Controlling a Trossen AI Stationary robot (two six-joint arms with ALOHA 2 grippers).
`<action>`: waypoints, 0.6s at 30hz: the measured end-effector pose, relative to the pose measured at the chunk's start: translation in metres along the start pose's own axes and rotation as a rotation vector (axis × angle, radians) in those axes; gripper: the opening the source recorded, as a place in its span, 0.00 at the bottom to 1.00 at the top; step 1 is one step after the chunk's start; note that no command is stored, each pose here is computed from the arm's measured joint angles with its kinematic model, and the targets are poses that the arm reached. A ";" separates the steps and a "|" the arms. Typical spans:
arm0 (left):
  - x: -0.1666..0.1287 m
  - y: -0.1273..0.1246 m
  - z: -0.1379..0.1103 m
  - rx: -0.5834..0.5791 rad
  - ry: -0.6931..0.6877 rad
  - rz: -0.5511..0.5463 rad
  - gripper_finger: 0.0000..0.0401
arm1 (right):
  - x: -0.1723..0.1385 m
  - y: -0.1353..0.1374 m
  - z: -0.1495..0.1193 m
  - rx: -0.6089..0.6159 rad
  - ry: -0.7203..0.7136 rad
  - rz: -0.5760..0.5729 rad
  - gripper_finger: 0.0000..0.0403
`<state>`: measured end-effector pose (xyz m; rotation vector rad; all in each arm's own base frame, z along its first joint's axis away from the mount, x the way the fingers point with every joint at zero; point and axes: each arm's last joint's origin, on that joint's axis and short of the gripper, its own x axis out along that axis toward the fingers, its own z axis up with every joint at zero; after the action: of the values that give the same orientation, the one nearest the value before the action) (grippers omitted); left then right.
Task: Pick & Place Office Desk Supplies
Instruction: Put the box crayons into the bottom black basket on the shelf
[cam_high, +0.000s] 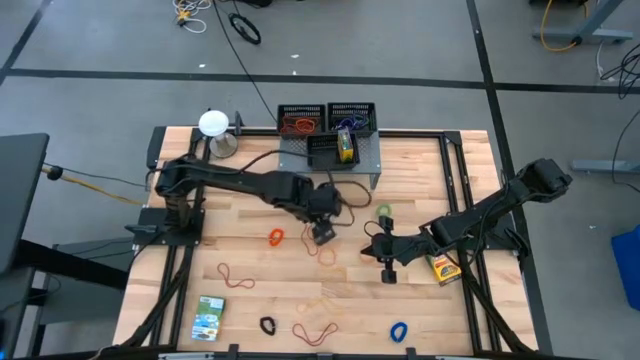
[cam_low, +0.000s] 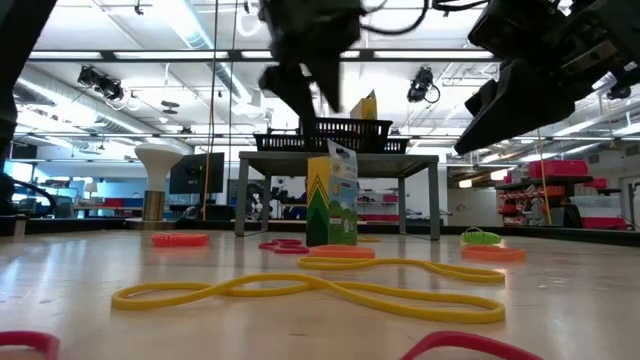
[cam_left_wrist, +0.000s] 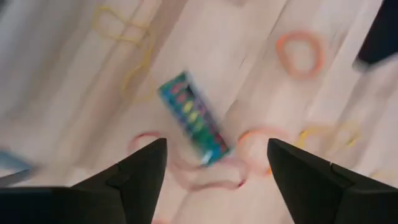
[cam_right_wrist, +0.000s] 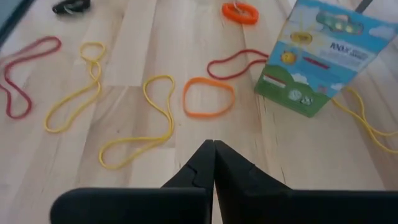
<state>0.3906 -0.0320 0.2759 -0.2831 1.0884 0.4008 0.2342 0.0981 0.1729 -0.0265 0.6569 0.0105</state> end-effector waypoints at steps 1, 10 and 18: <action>-0.004 -0.002 -0.004 0.044 -0.003 0.027 0.67 | 0.000 0.000 0.001 0.004 -0.009 0.002 0.03; -0.036 -0.020 -0.021 0.278 -0.111 0.149 0.37 | 0.001 -0.004 0.017 0.104 -0.153 0.017 0.03; -0.043 0.005 -0.049 0.365 -0.284 0.074 0.17 | 0.004 -0.015 0.021 0.265 -0.183 -0.037 0.03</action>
<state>0.3317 -0.0558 0.2930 0.1353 0.8735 0.2900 0.2502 0.0837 0.1876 0.2154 0.4711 -0.1090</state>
